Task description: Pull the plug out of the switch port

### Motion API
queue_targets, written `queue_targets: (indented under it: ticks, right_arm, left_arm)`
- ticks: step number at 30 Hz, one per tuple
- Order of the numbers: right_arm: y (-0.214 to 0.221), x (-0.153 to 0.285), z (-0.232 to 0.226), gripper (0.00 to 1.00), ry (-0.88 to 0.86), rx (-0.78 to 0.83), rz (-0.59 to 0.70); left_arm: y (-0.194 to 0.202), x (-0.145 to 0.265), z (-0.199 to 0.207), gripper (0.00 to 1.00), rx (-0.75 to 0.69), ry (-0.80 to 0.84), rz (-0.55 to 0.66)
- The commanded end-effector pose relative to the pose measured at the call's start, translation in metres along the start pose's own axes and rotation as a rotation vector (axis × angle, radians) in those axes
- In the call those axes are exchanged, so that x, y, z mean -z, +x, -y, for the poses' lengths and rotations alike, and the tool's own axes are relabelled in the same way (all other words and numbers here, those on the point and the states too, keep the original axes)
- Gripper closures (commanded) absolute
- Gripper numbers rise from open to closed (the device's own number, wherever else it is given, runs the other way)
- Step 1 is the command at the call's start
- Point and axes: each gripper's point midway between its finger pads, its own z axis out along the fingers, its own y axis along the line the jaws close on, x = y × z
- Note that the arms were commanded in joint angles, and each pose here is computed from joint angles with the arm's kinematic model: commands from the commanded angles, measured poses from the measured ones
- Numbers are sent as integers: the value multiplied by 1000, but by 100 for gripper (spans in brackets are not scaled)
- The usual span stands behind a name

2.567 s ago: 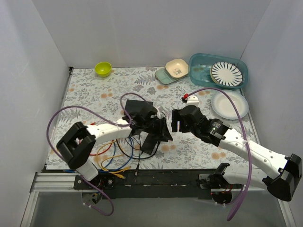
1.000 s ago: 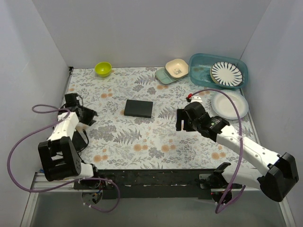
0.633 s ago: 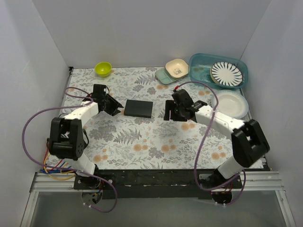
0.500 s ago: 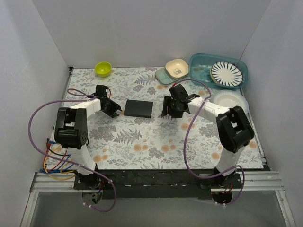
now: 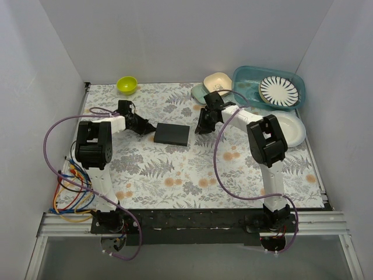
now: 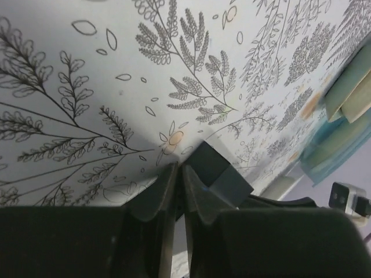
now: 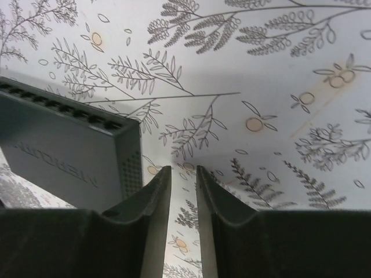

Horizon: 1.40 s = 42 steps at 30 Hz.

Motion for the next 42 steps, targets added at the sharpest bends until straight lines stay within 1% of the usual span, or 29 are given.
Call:
queue_targets:
  ticks: [1,2,5,8,10,12,13,14,17,18,19,20,21,22,25,28,31,33,34,35,36,37,38,39,40,41,42]
  right_arm:
    - [10,-12,-9,70,-51,-17,-75]
    - [14,-16,-8,70,-59,-22,-93]
    - [26,-23,-9,71,-87,-21,-111]
    - [43,-24,-12,73,-102,-7,-145]
    - [56,-16,-21,74,-123,24,-153]
    - [80,-14,-15,74,-120,45,-178]
    - [83,-4,-20,74,-134,58,-166]
    - [102,-5,-8,74,-126,58,-193]
    - [127,10,-5,75,-138,74,-209]
    - [147,11,7,75,-121,77,-237]
    - [151,20,7,75,-128,89,-224]
    - [157,22,13,75,-111,101,-220]
    - [176,25,27,75,-86,109,-246]
    - [177,33,25,75,-97,121,-233]
    - [197,46,41,75,-85,125,-243]
    - [209,55,51,76,-81,122,-243]
    - [206,59,52,76,-79,129,-218]
    - [194,61,52,75,-46,153,-181]
    - [184,65,50,73,-34,186,-148]
    - [163,72,46,72,3,202,-91]
    - [151,77,42,71,16,222,-52]
    - [137,88,36,65,21,257,-1]
    - [109,100,25,61,46,281,91]
    - [102,109,27,55,77,296,109]
    - [90,123,20,45,79,313,157]
    - [79,132,20,41,104,343,200]
    - [70,144,14,38,107,355,237]
  left_arm:
    - [57,-4,-36,92,-1,-16,-215]
    - [65,-2,-40,93,-9,-18,-233]
    - [86,7,-31,95,-73,10,-260]
    - [108,13,-32,95,-106,5,-285]
    - [123,17,-36,95,-113,-4,-306]
    - [131,25,-33,95,-130,7,-305]
    - [139,27,-39,95,-134,-3,-316]
    - [142,33,-34,95,-145,12,-310]
    - [160,39,-40,94,-181,10,-330]
    - [164,44,-37,94,-194,20,-333]
    - [170,47,-38,94,-206,19,-340]
    - [175,49,-44,94,-200,8,-347]
    - [179,56,-41,94,-206,22,-345]
    - [187,58,-44,94,-220,17,-354]
    - [206,69,-54,94,-244,5,-367]
    - [221,74,-69,94,-251,-22,-371]
    - [222,75,-79,93,-240,-42,-360]
    - [211,80,-68,91,-257,-34,-290]
    - [206,83,-60,90,-268,-16,-258]
    - [194,90,-46,88,-289,12,-175]
    - [187,96,-44,83,-299,-7,-138]
    - [178,105,-23,79,-316,24,-86]
    - [169,111,-14,74,-349,28,-34]
    - [159,121,-10,67,-372,15,26]
    - [151,131,5,44,-395,38,75]
    - [147,138,6,32,-433,37,100]
    - [138,145,9,21,-443,30,151]
